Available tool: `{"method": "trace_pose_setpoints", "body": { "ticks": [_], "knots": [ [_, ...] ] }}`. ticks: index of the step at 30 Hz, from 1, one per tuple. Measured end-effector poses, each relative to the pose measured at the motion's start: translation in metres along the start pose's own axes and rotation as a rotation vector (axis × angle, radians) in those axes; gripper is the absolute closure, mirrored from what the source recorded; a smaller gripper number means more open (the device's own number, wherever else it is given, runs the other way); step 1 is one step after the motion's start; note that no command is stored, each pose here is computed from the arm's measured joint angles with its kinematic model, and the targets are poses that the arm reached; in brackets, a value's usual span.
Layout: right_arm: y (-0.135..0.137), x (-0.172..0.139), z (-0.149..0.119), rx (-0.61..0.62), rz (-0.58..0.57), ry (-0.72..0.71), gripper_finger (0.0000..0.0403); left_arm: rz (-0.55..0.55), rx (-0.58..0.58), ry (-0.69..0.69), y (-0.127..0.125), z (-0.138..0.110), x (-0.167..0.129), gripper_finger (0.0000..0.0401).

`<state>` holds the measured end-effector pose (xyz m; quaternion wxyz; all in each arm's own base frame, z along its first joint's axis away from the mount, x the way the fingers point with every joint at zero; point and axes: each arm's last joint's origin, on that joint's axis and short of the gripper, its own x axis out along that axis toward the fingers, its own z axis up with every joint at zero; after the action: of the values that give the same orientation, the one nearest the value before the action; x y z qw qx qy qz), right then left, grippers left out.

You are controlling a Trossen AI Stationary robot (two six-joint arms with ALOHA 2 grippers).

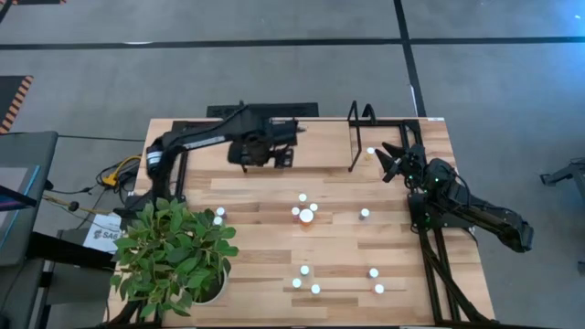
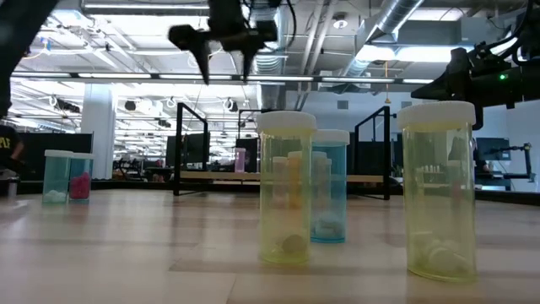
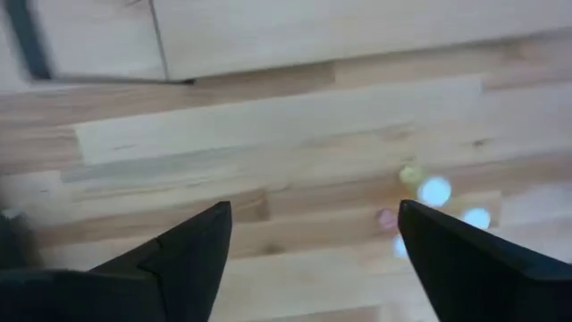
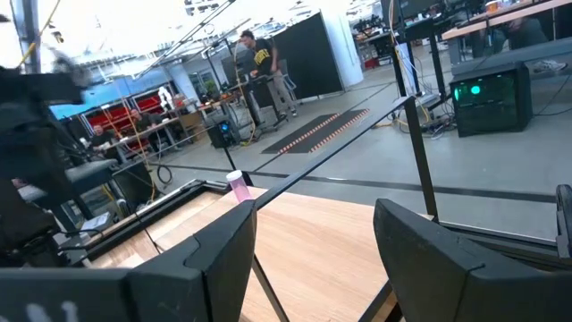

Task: Pick and place medicine bottles onto shelf by color
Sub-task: Put the blue pill bottle on the shelf

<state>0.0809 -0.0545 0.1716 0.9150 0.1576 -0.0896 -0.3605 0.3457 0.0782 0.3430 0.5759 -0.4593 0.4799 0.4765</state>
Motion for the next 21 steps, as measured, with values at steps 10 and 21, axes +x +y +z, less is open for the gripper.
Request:
{"method": "trace_pose_setpoints", "body": {
  "ticks": [10, 21],
  "knots": [
    [0.000, 0.000, 0.000, 0.000, 0.000, 0.000, 0.0154, 0.137, -0.016, 0.070, 0.049, -0.069, 0.026, 0.0165],
    [0.000, 0.000, 0.000, 0.000, 0.000, 0.000, 0.0154, 0.040, -0.267, 0.096, 0.112, -0.111, 0.059, 0.0183]
  ]
}}
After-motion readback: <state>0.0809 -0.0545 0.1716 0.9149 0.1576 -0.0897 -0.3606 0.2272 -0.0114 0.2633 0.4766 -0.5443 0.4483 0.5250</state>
